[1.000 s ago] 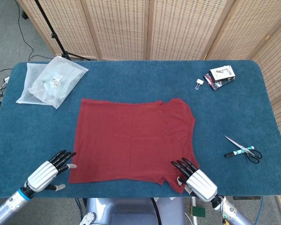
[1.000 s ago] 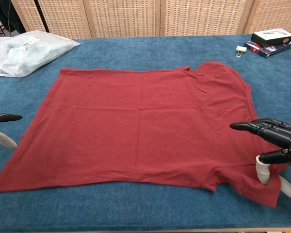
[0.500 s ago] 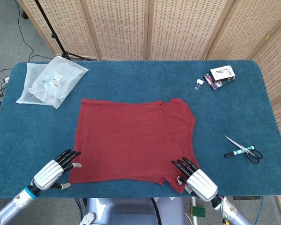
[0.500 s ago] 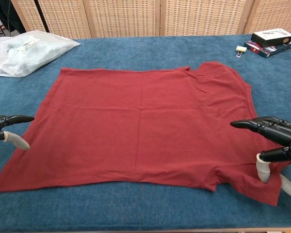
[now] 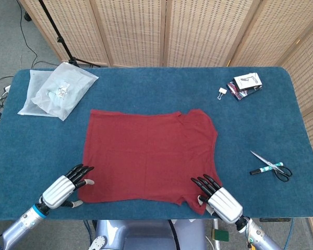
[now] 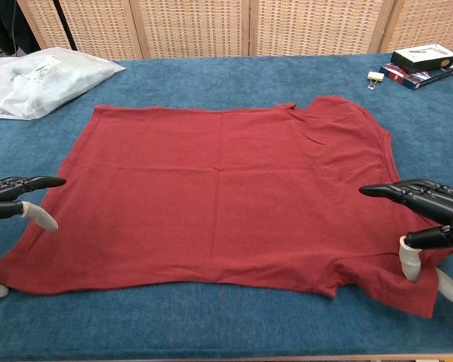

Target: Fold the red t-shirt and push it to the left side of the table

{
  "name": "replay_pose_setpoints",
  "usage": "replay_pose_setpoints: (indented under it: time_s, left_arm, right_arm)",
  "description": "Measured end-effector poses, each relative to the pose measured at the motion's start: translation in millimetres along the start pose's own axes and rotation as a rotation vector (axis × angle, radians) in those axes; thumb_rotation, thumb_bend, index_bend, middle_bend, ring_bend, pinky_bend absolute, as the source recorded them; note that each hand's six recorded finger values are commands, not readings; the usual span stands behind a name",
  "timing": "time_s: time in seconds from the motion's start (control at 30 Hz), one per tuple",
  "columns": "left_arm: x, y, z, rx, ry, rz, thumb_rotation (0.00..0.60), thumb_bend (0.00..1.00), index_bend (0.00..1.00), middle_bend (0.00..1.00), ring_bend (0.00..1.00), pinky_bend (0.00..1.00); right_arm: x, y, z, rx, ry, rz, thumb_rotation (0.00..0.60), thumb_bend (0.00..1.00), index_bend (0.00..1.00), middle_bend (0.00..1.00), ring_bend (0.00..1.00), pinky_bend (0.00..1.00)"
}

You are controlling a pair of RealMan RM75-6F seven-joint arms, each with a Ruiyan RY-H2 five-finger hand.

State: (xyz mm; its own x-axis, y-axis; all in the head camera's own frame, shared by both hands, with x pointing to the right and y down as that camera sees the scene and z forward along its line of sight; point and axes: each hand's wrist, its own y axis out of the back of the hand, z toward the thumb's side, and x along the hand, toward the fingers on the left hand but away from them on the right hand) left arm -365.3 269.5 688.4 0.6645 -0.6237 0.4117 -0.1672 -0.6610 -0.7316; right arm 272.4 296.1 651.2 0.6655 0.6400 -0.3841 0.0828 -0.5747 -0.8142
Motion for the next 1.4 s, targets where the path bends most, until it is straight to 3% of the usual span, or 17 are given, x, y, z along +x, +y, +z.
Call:
replay_pose_setpoints:
  time_s: [0.57,0.93,1.4]
  left_arm:
    - [1.3,-1.1,0.4,-0.023,0.003,-0.010,0.600,0.34,0.40,0.00,0.00,0.00]
    - [0.9,-4.3,0.6,-0.046,0.014,-0.011,0.600,0.40,0.63,0.00,0.00,0.00]
    - [0.2,-5.8,-0.6,-0.052,0.023,-0.004,0.600,0.43,0.69,0.00,0.00,0.00]
  right_arm:
    - [-0.1,1.4,-1.1,0.001,-0.004,-0.001,0.600,0.57,0.59,0.00,0.00,0.00]
    - [-0.3,2.2,-2.3,0.000,-0.008,-0.002,0.600,0.57,0.59,0.00,0.00,0.00]
    - [-0.1,0.8,-2.0,0.004,-0.006,0.004,0.600,0.57,0.59,0.00,0.00,0.00]
